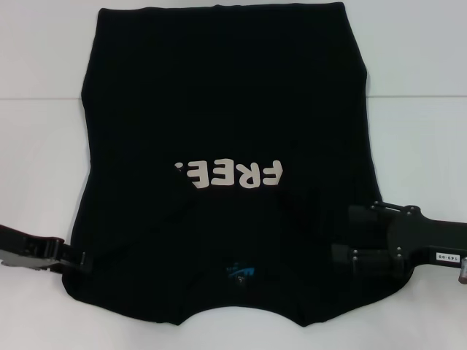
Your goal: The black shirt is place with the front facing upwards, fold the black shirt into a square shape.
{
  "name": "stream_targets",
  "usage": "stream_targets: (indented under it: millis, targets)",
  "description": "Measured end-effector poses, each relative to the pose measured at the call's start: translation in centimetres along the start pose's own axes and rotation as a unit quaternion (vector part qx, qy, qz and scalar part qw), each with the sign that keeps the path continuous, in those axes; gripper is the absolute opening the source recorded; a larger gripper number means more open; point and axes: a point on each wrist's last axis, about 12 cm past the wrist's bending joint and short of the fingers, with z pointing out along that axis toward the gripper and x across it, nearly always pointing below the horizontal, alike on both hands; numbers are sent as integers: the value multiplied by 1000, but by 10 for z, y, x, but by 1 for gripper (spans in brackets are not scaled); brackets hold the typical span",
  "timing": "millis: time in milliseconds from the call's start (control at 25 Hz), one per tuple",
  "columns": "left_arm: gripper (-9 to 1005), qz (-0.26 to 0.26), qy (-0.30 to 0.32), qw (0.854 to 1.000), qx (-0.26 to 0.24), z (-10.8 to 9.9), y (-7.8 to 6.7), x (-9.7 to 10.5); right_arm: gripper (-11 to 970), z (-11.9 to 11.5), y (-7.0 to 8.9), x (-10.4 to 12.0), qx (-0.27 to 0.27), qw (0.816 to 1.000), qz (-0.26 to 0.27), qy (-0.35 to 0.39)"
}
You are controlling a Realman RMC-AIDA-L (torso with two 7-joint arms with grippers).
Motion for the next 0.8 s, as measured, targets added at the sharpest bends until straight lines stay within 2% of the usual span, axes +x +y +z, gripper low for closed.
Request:
stream_targets:
  millis: [160,320,480,640,800]
  targets:
    - [533,5,3,1000,-5,0,0,0,941,0,0,0,-1,1000,3,-1]
    - [448,8,3,1000,-6,0,1,0,941,-2,-1,-2,0,1000,11,-1]
    - [363,10,2,1000,-6,1,0,0,941,-7,-9,-13,8,999,45,6]
    - [260,7,-1,1000,-2,0,0,0,941,-20,-26,-40,32,993,109,43]
    - [105,3,-3,1000,3,-3,1,0,941,-38,-48,-79,75,970,198,118]
